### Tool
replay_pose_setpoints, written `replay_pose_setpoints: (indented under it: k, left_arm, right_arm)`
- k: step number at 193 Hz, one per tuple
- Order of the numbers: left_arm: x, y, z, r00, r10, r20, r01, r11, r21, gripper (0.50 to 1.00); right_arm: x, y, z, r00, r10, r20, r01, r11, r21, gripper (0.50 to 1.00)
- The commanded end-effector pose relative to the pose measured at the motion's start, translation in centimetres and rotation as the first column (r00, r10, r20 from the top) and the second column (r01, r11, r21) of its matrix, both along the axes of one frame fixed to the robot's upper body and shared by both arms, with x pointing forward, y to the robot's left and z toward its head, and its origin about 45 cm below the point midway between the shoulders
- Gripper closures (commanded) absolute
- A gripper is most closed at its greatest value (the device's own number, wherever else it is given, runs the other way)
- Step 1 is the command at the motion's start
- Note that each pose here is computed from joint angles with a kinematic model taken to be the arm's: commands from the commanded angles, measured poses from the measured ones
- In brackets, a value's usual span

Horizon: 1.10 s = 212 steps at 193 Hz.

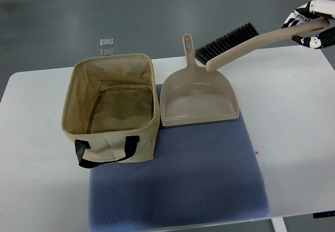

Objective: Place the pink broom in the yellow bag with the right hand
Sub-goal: 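Carry the brush over the fabric bag and lower it inside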

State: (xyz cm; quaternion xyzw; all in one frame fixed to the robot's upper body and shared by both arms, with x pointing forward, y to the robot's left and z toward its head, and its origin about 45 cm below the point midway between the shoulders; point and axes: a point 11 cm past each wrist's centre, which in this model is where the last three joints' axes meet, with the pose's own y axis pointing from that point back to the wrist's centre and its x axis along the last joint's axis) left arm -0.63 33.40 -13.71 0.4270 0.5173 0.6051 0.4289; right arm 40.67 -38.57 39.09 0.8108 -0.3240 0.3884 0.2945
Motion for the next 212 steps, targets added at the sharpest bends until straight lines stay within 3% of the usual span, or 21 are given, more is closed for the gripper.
replay_pose_setpoints:
  k: [1,43,74,141,212]
  left_arm:
    - [0.1,0.0,0.0,1.000,0.001,0.000,-0.001,1.000,0.000,0.500]
    - [0.1,0.0,0.0,1.000,0.001,0.002,-0.001,1.000,0.000,0.500]
    - [0.0,0.0,0.0,1.000,0.002,-0.001,-0.002,1.000,0.000,0.500]
    - [0.0,0.0,0.0,1.000,0.002,-0.001,-0.002,1.000,0.000,0.500]
    - [0.0,0.0,0.0,1.000,0.002,-0.001,-0.002,1.000,0.000,0.500]
  right_arm:
    - [1.5,2.9,1.2,0.998,0.051,0.034,-0.052,0.998,0.021,1.000]
    - [4.7,10.1,0.9,0.988,0.148,0.041,-0.150,0.988,0.044,1.000]
    - [6.1,16.2,-1.3,0.973,0.231,0.019,-0.231,0.973,-0.007,1.000]
    - [6.1,24.6,-5.8,0.940,0.340,-0.032,-0.341,0.937,-0.073,1.000]
    - [5.7,29.6,-7.9,0.928,0.373,-0.017,-0.372,0.922,-0.105,0.989]
